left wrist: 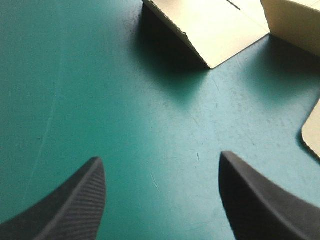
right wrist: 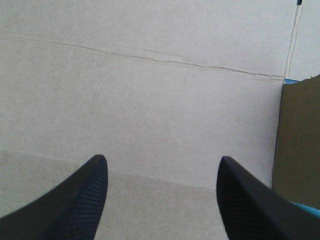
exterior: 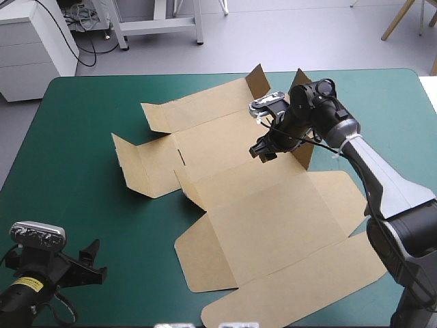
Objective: Fold the box
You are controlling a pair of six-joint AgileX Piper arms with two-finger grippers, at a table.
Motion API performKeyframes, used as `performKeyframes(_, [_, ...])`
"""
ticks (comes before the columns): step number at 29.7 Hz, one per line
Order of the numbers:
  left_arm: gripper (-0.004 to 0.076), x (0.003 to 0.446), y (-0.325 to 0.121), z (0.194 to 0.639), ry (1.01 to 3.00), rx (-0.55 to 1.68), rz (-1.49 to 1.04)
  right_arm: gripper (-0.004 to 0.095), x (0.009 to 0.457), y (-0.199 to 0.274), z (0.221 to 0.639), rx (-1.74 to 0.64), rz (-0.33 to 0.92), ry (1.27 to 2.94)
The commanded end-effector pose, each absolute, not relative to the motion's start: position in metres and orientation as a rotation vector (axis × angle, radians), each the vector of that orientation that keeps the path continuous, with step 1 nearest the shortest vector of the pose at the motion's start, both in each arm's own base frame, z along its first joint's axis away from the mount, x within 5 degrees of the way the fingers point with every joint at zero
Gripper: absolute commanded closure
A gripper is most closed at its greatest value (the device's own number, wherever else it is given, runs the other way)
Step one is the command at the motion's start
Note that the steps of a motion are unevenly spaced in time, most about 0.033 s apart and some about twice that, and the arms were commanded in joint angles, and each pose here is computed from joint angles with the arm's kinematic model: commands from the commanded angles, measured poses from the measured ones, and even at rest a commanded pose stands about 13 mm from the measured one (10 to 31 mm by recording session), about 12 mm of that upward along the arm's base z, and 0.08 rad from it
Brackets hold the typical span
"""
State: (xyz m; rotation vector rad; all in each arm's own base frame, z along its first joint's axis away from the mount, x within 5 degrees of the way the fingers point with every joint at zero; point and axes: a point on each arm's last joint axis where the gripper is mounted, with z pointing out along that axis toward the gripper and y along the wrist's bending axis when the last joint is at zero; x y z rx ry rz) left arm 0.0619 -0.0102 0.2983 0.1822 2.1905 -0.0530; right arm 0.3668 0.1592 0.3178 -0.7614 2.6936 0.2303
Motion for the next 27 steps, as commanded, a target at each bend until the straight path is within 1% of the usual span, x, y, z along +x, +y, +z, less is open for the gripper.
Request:
performKeyframes(1, [0.0264,0.066,-0.011,0.311,2.113,0.162,-0.065,0.0332,0.357,0.154,0.349,-0.748,0.24,2.593])
performKeyframes(9, [0.0267,0.066,-0.011,0.311,2.113,0.162,-0.065,0.0332,0.357,0.154,0.349,-0.748,0.24,2.593])
performKeyframes(18, [0.0267,0.066,-0.011,0.311,2.11,0.161,-0.065,0.0332,0.359,0.157,0.348,-0.742,0.276,2.58])
performKeyframes(27, [0.0267,0.066,-0.011,0.311,2.11,0.163,-0.063,0.0332,0.37,0.163,0.326,-0.758,0.298,2.627])
